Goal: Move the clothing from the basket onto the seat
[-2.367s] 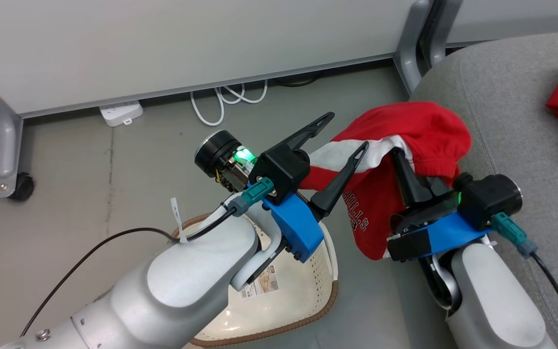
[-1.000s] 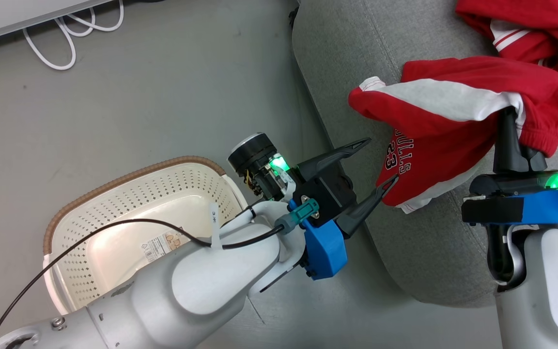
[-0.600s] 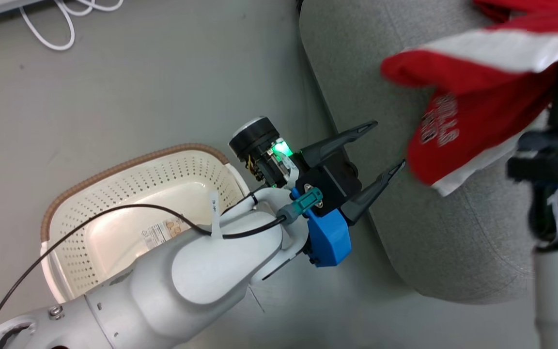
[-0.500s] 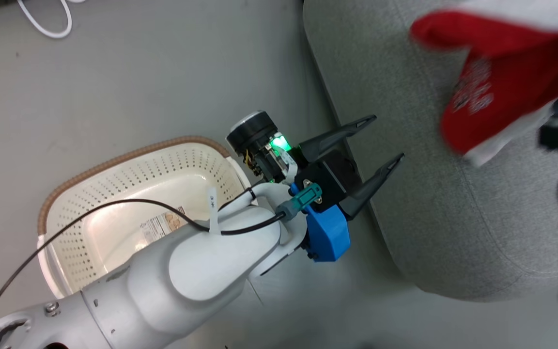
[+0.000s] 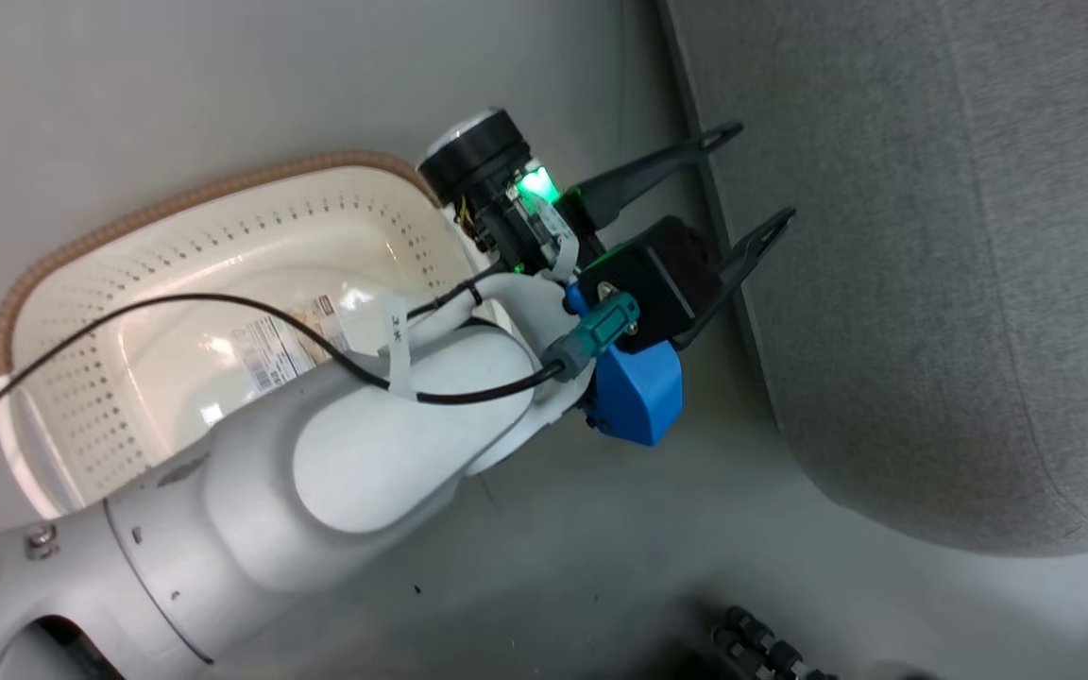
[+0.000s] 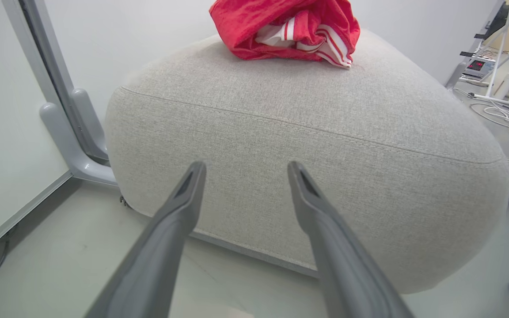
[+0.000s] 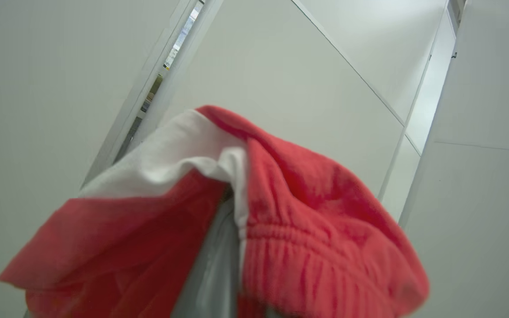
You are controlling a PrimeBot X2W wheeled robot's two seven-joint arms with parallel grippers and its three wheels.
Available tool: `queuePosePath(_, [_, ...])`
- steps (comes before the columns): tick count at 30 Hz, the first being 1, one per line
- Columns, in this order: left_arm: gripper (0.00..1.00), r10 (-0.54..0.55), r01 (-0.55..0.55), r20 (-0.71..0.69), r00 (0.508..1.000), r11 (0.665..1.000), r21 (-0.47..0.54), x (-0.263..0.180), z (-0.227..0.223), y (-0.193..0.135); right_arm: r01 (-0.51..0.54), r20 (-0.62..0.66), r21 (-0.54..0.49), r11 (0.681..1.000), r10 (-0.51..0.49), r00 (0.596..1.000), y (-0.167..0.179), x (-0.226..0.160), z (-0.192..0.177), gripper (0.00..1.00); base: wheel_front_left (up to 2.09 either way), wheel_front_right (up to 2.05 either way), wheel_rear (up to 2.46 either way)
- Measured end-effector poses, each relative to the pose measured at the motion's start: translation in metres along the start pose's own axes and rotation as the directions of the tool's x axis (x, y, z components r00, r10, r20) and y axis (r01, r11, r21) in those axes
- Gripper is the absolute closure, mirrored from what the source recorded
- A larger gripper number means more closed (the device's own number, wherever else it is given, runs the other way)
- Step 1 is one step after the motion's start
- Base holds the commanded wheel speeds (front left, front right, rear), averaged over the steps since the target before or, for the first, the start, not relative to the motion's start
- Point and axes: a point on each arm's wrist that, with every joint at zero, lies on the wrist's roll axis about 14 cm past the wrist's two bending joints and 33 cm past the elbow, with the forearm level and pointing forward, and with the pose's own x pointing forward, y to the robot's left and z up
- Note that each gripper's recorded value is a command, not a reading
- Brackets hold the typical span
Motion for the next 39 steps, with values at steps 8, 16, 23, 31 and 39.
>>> queuePosePath(8, [0.00,0.006,-0.007,-0.017,1.000,0.999,-0.034,0.003,-0.039,0.018,0.066,-0.165,-0.108,0.992,-0.083,0.983,-0.027,-0.012,-0.066,1.00,0.00,0.00,0.00])
queuePosePath(16, [0.00,-0.013,0.011,-0.028,1.000,0.997,-0.076,0.004,-0.064,0.014,0.037,-0.426,-0.100,0.994,-0.076,0.902,0.001,-0.070,-0.158,1.00,0.00,0.00,0.00])
queuePosePath(23, [0.00,-0.004,0.001,-0.033,0.999,0.997,-0.079,0.001,-0.071,0.017,0.011,-0.572,-0.060,0.998,-0.043,0.819,0.031,-0.121,-0.205,1.00,0.00,0.00,0.00])
queuePosePath(31, [0.00,0.007,-0.009,-0.033,0.999,0.998,-0.061,-0.001,-0.067,0.022,0.027,-0.619,-0.019,0.999,-0.033,0.784,0.050,-0.147,-0.216,0.00,0.00,0.00,0.00])
queuePosePath(39, [0.00,0.021,-0.021,0.005,1.000,0.999,-0.040,-0.002,-0.042,0.019,0.059,-0.621,-0.002,0.998,-0.047,0.782,0.048,-0.162,-0.199,0.00,0.00,0.00,0.00])
